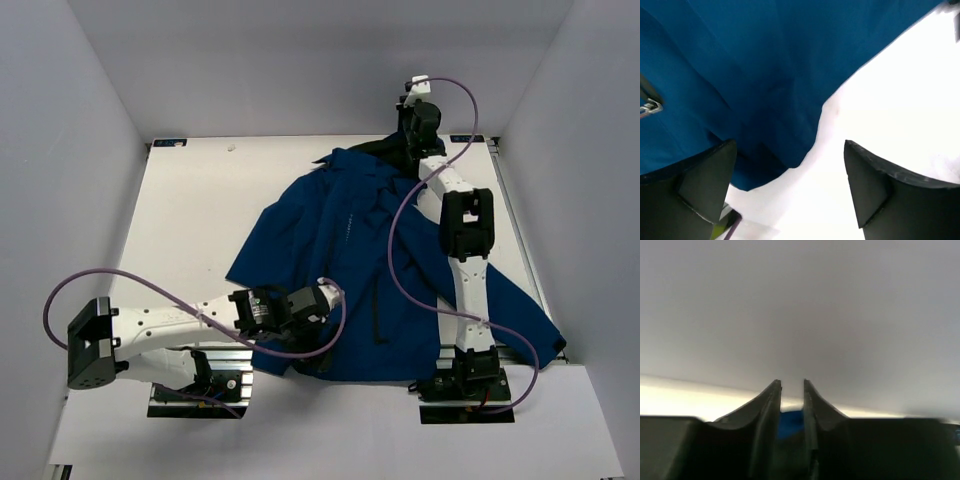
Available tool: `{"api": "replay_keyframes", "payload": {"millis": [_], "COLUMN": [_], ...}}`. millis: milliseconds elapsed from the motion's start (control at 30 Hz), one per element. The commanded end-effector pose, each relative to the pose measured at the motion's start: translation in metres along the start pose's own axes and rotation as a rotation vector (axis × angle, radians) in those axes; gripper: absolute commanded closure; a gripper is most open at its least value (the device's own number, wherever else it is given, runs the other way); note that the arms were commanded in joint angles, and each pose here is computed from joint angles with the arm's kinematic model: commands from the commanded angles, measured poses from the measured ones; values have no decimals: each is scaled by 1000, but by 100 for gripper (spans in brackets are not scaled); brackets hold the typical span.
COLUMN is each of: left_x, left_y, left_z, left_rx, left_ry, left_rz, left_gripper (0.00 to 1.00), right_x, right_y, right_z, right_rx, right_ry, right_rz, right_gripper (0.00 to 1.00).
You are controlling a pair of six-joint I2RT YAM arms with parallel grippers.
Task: Zip up the jacket
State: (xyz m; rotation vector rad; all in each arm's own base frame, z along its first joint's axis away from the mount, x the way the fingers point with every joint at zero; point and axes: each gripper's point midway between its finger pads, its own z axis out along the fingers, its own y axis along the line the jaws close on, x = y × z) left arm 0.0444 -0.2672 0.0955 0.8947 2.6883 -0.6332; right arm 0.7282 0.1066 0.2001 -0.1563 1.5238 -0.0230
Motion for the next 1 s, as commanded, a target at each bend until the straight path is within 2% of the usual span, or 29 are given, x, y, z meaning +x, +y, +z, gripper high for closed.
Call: {"api": "replay_keyframes", "payload": {"millis": [0,33,67,100,133,200,233,267,300,333,400,433,467,500,567,633,667,767,833,967], "left_x": [-36,-55,-66,-76,-85,-110,-117,-130,-137,-143,-165,-173,-192,-197,-201,-206,-206,-191,-180,-173], "left_y": [-2,-3,-5,-8,-12,-8,2,30,41,56,99,117,152,162,210,236,261,297,310,309], "left_z": [-27,-45,-56,-69,-88,-120,-133,-154,-163,-170,-177,-176,-175,-169,-179,-183,-194,-207,-212,-227], "left_rx": [-41,-51,-45,-39,-12,-43,-85,-217,-262,-314,-419,-448,-488,-476,-532,-555,-574,-539,-543,-590], "left_ry": [-152,-252,-303,-350,-412,-546,-599,-676,-708,-727,-738,-734,-755,-717,-702,-690,-718,-719,-724,-782], "left_rz": [17,5,0,-7,-9,-67,-123,-209,-286,-337,-460,-489,-553,-550,-677,-752,-805,-919,-953,-914], "left_gripper": [2,2,2,2,2,2,2,2,2,2,2,2,2,2,2,2,2,2,2,2], "right_x": [-142,-149,-151,-155,-156,-150,-157,-143,-160,-124,-121,-89,-81,-83,-55,-60,-44,-50,-51,-56], "right_y": [11,13,11,9,5,-3,-5,-5,-11,-12,-17,-20,-19,-21,-23,-30,-32,-51,-60,-62], "right_z": [-43,-51,-59,-77,-87,-121,-133,-147,-169,-190,-222,-243,-255,-270,-296,-317,-328,-361,-371,-383], "right_rx": [-112,-129,-122,-114,-98,-48,-46,-46,-30,2,23,37,22,15,56,79,106,189,229,222], "right_ry": [-165,-156,-131,-65,-27,69,64,136,135,268,338,456,498,509,592,580,610,565,540,495], "right_rz": [73,87,113,195,224,325,344,357,379,399,450,482,503,525,557,534,519,479,454,428], "right_gripper": [67,55,49,37,11,11,11,11,11,11,11,11,11,11,11,10,11,11,10,10]}}
